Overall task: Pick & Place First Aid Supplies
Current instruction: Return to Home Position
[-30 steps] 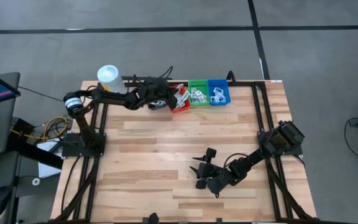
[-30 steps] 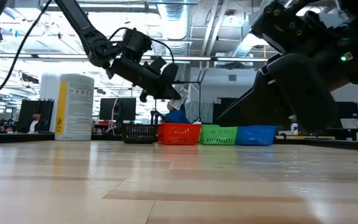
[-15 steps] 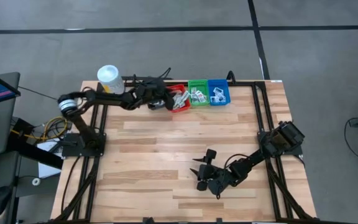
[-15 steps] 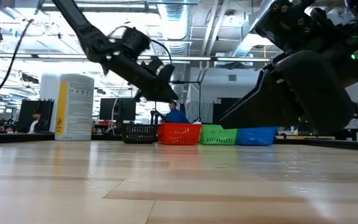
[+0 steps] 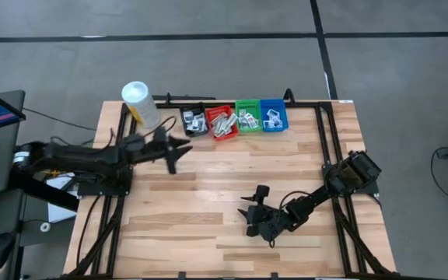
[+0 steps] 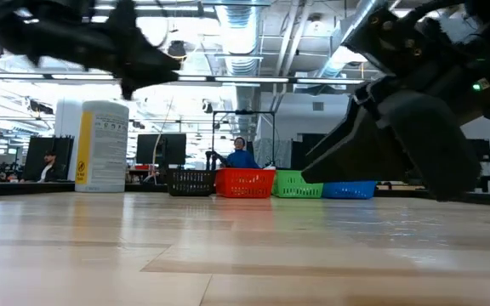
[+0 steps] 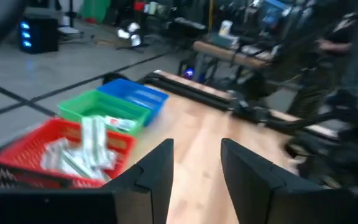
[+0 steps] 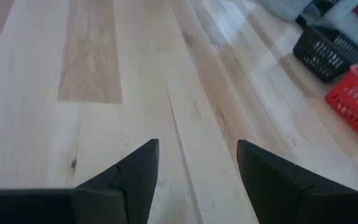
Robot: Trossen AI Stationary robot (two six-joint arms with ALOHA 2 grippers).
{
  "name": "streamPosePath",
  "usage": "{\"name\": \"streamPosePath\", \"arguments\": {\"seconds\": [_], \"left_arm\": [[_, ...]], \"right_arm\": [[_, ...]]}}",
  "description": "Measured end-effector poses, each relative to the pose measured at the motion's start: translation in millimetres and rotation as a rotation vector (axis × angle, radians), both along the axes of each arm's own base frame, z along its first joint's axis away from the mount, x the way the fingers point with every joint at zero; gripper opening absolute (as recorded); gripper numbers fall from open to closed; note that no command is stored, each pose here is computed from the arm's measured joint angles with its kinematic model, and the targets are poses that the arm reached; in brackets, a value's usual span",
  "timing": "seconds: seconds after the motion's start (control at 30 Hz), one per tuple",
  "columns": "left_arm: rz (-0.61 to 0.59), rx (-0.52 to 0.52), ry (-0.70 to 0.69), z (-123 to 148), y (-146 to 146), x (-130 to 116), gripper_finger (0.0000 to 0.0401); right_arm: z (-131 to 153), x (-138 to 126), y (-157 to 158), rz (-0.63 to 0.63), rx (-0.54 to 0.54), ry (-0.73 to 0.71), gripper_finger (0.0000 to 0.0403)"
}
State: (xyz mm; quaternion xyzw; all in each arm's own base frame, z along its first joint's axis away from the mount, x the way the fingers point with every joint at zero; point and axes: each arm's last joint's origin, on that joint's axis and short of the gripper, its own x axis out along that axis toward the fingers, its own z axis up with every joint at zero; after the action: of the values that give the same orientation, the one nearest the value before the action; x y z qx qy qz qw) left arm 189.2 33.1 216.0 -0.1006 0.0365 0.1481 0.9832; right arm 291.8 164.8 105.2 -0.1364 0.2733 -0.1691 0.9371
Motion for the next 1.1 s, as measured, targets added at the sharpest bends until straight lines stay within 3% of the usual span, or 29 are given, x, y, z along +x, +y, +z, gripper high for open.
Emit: {"name": "streamPosePath", "arguments": {"seconds": [0.13, 0.27, 0.37, 0.6, 0.9, 1.1], "left_arm": [[-0.083, -0.039, -0.047, -18, -21, -28, 0.0132], [-0.186, -0.048, -0.066, -39, -38, -48, 0.0132], [-0.223, -0.083, -0.053, -56, -45, -59, 0.0132], [-0.187, -0.037, -0.017, -59, -62, -66, 0.0132], [-0.22, 0.002, -0.015, -59, -76, -71, 0.0132], [-0.219, 0.032, -0.012, -59, -76, -71, 0.0132]], "right_arm": [[9, 8, -12, -0.004, 0.136, -0.016, 0.0209], [35, 15, -20, 0.128, 0.276, -0.033, 0.0207], [63, 14, -23, 0.252, 0.311, -0.077, 0.0209], [113, -12, -49, 0.438, 0.351, -0.161, 0.0209], [105, -78, -99, 0.641, 0.508, -0.296, 0.021], [83, -118, -122, 0.608, 0.559, -0.367, 0.0207]]}}
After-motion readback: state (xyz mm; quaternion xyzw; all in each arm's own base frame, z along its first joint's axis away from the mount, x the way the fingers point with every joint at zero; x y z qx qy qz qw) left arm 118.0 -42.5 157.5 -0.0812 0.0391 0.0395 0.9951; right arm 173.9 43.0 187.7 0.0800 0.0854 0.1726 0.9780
